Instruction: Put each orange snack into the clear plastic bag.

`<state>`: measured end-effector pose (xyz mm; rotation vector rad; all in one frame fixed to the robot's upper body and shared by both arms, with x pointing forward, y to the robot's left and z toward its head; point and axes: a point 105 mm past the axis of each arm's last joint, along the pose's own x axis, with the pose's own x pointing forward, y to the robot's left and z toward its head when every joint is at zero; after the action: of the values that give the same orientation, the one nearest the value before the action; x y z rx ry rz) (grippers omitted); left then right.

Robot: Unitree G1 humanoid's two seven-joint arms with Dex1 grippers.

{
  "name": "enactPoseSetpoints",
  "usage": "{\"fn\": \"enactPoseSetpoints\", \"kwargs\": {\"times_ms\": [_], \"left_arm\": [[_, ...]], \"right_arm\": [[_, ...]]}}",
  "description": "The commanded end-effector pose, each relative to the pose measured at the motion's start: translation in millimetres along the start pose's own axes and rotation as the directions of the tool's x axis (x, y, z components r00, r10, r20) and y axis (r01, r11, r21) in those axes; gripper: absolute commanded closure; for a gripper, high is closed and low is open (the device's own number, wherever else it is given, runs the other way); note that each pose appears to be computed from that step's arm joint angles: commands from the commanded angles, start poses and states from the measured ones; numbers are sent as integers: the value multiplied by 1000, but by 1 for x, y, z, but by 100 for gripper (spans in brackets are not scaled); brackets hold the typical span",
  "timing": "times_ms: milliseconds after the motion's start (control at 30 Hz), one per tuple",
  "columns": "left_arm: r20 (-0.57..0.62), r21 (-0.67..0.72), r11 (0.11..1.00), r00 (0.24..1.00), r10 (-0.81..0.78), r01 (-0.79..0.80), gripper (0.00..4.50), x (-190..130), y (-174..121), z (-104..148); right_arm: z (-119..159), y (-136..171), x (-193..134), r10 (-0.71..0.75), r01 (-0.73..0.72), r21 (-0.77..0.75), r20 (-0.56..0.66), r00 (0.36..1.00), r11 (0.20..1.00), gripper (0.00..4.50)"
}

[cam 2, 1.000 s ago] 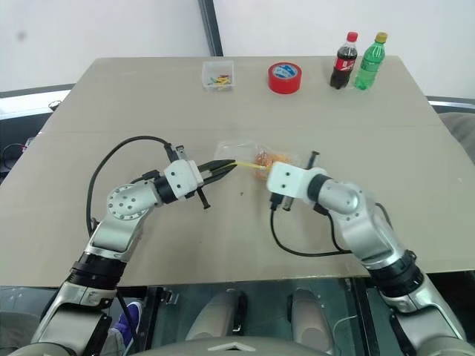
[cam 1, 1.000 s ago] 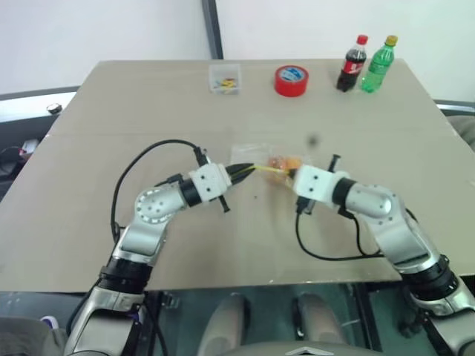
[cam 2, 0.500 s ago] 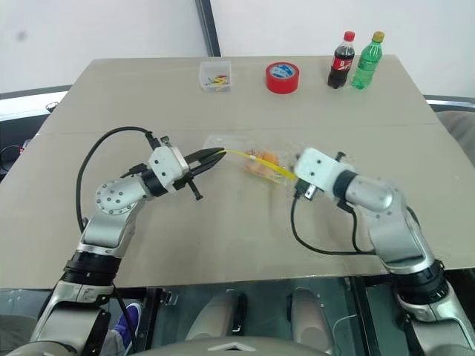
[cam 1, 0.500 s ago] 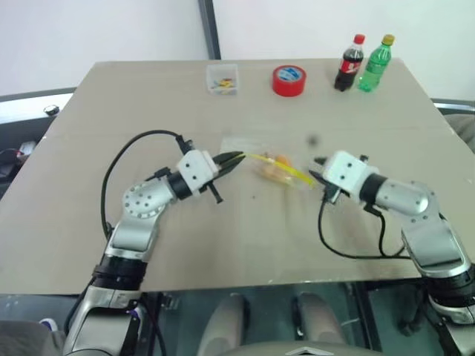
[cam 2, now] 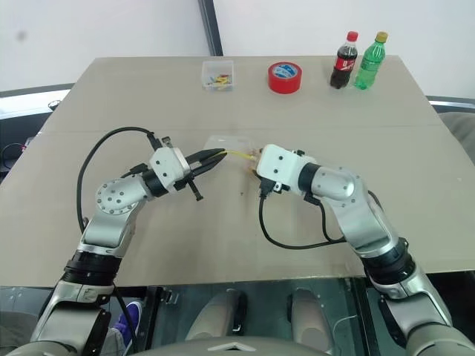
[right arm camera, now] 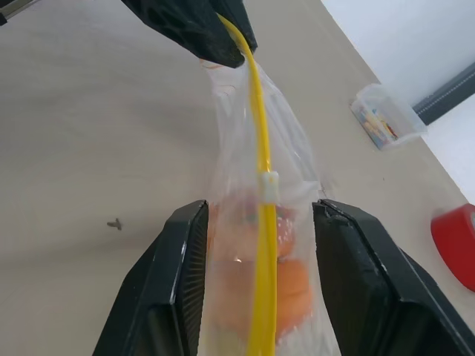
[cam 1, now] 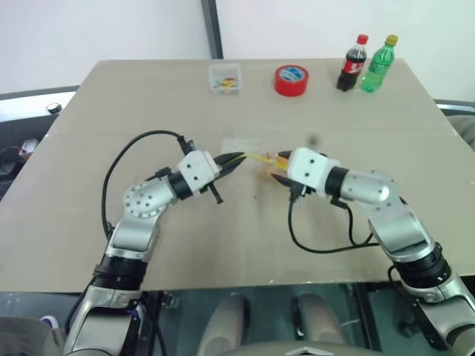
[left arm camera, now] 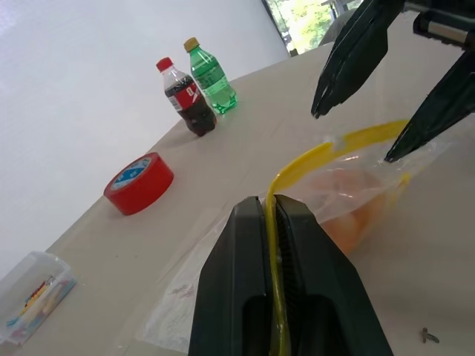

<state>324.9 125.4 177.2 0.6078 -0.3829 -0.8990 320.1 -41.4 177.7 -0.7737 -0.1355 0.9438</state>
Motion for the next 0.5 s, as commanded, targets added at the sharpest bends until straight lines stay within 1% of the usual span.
{"fn": "enactPoseSetpoints", "kwargs": {"times_ms": [33,133,167,233,333,367,500], "left_arm": [[33,54,999,999,-1,-1,450,-2,2,13],[31,56,998,1000,0,-2,450,-2,2,13],[31,57,998,1000,1,-2,450,-3,2,13],[30,57,998,1000,2,-4,450,-3,2,13],[30,57,998,1000,3,-4,450,-3,2,13],[30,56,998,1000,2,-4,450,-3,2,13],[31,55,998,1000,2,-4,450,-2,1,13]], "right_arm": [[13,-9,1,-25,27,-35,51,998,999,224],[15,-10,3,-26,27,-29,59,998,999,224],[14,-10,4,-25,27,-27,60,998,999,248],[14,-11,4,-24,26,-27,60,998,999,313],[15,-10,4,-21,23,-28,62,998,999,432],[15,-10,4,-20,21,-27,64,998,999,445],[17,-9,3,-15,17,-32,69,998,999,445]]}}
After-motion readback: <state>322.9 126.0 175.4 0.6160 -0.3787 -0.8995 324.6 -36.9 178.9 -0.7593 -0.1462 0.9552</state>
